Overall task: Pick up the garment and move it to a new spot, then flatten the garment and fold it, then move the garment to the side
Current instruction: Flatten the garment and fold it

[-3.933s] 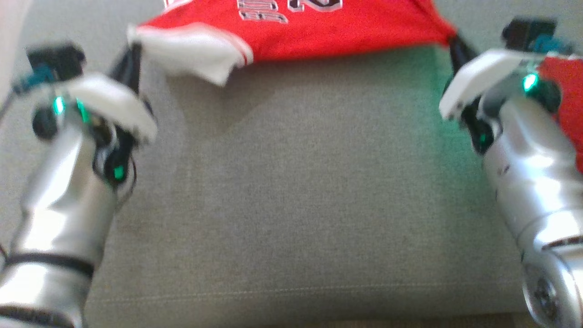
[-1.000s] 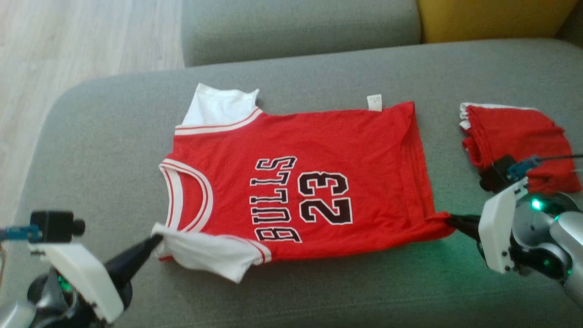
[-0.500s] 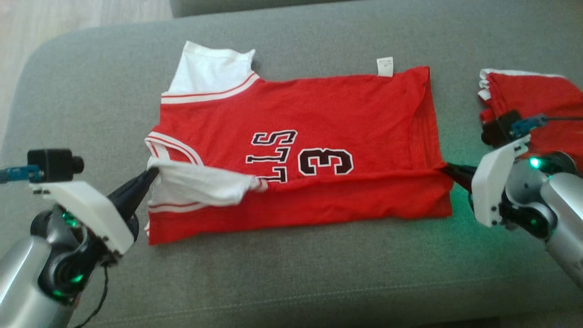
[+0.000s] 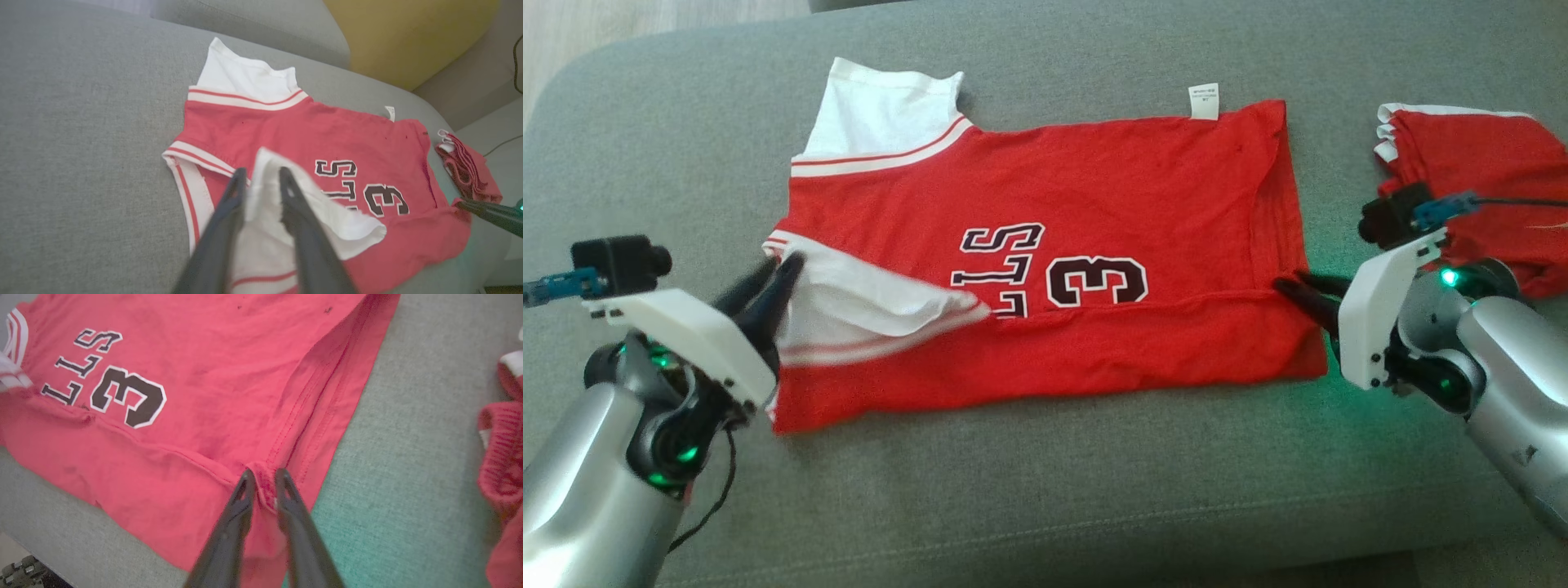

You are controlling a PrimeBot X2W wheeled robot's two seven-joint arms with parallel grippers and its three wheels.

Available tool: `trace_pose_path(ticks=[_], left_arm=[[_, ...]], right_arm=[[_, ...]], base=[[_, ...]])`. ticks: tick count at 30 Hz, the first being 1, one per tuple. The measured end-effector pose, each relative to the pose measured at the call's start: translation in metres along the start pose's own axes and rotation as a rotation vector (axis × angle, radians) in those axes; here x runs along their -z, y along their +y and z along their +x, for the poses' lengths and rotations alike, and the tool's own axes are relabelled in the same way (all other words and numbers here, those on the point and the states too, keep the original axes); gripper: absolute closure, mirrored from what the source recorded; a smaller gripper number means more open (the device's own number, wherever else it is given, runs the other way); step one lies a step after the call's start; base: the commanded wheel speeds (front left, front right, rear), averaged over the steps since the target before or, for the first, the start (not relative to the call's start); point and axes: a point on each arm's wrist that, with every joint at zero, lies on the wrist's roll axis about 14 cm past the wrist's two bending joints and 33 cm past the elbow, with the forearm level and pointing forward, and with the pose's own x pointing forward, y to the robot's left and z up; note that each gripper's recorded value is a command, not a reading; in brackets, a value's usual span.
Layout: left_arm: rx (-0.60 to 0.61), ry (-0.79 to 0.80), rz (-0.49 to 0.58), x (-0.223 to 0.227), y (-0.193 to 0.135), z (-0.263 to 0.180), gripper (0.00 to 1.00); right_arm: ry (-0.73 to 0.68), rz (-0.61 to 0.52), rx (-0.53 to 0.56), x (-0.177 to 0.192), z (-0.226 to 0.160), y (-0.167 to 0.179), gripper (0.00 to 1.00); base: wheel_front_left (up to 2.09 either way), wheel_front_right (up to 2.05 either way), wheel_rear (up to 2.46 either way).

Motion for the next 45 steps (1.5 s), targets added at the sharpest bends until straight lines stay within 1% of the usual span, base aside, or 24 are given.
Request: trace_pose_path(ticks=[2, 3, 5, 6, 7, 8, 10, 12, 14, 17, 18, 21, 24, 26, 28, 32, 34, 36, 39, 41, 45], left_arm=[[-0.014, -0.046, -0.007, -0.008, 0.001, 0.002, 0.0], [-0.019, -0.069, 0.007, -0.012, 0.0, 0.002, 0.0], [-0.034, -0.113, 0.029, -0.022, 0.001, 0.0, 0.0], [-0.042, -0.149, 0.016, -0.029, 0.0, -0.001, 0.0], [-0.033, -0.245, -0.049, -0.046, -0.008, -0.005, 0.0], [-0.026, -0.309, -0.078, -0.059, -0.014, -0.008, 0.0], [-0.03, -0.446, -0.101, -0.086, -0.022, -0.019, 0.0], [-0.069, -0.577, -0.113, -0.109, -0.02, -0.036, 0.0], [-0.125, -0.671, -0.101, -0.118, -0.015, -0.054, 0.0], [-0.199, -0.721, -0.111, -0.109, -0.012, -0.074, 0.0], [-0.199, -0.721, -0.111, -0.109, -0.012, -0.074, 0.0], [-0.242, -0.737, -0.118, -0.093, -0.017, -0.089, 0.0], [-0.278, -0.785, -0.086, -0.088, -0.021, -0.108, 0.0], [-0.295, -0.786, -0.072, -0.078, -0.024, -0.113, 0.0], [-0.306, -0.742, -0.044, -0.056, -0.027, -0.111, 0.0], [-0.345, -0.612, -0.013, -0.006, -0.022, -0.105, 0.0], [-0.357, -0.564, 0.002, 0.009, -0.02, -0.101, 0.0], [-0.362, -0.534, 0.021, 0.017, -0.019, -0.096, 0.0], [-0.358, -0.488, 0.021, 0.029, -0.018, -0.086, 0.0], [-0.366, -0.447, 0.018, 0.04, -0.015, -0.079, 0.0], [-0.403, -0.363, -0.027, 0.06, -0.002, -0.065, 0.0]], right_arm=[[-0.03, 0.01, 0.007, -0.005, 0.0, -0.002, 0.0], [-0.052, 0.031, 0.015, -0.009, -0.001, -0.004, 0.0], [-0.122, 0.118, 0.035, -0.022, -0.005, -0.012, 0.0], [-0.156, 0.143, 0.046, -0.028, -0.007, -0.016, 0.0], [-0.245, 0.174, 0.055, -0.046, -0.013, -0.019, 0.0], [-0.304, 0.188, 0.058, -0.057, -0.018, -0.019, 0.0], [-0.417, 0.181, 0.067, -0.079, -0.029, -0.02, 0.0], [-0.533, 0.157, 0.085, -0.097, -0.044, -0.021, 0.0], [-0.639, 0.131, 0.109, -0.109, -0.06, -0.023, 0.0], [-0.756, 0.123, 0.15, -0.11, -0.079, -0.023, 0.0], [-0.756, 0.123, 0.15, -0.11, -0.079, -0.023, 0.0], [-0.818, 0.142, 0.174, -0.101, -0.091, -0.018, 0.0], [-0.863, 0.112, 0.202, -0.091, -0.103, -0.007, 0.0], [-0.903, 0.101, 0.227, -0.086, -0.113, 0.001, 0.0], [-0.93, 0.099, 0.257, -0.076, -0.12, 0.009, 0.0], [-0.879, 0.141, 0.303, -0.035, -0.119, 0.021, 0.0], [-0.851, 0.148, 0.316, -0.02, -0.119, 0.022, 0.0], [-0.858, 0.15, 0.324, -0.019, -0.123, 0.021, 0.0], [-0.892, 0.157, 0.318, -0.027, -0.129, 0.022, 0.0], [-0.889, 0.166, 0.314, -0.026, -0.129, 0.023, 0.0], [-0.878, 0.172, 0.327, -0.022, -0.13, 0.02, 0.0]], base=[[0.0, 0.0, 0.0], [0.0, 0.0, 0.0], [0.0, 0.0, 0.0], [0.0, 0.0, 0.0], [0.0, 0.0, 0.0], [0.0, 0.0, 0.0], [0.0, 0.0, 0.0], [0.0, 0.0, 0.0], [0.0, 0.0, 0.0], [0.0, 0.0, 0.0], [0.0, 0.0, 0.0], [0.0, 0.0, 0.0], [0.0, 0.0, 0.0], [0.0, 0.0, 0.0], [0.0, 0.0, 0.0], [0.0, 0.0, 0.0], [0.0, 0.0, 0.0], [0.0, 0.0, 0.0], [0.0, 0.0, 0.0], [0.0, 0.0, 0.0], [0.0, 0.0, 0.0]])
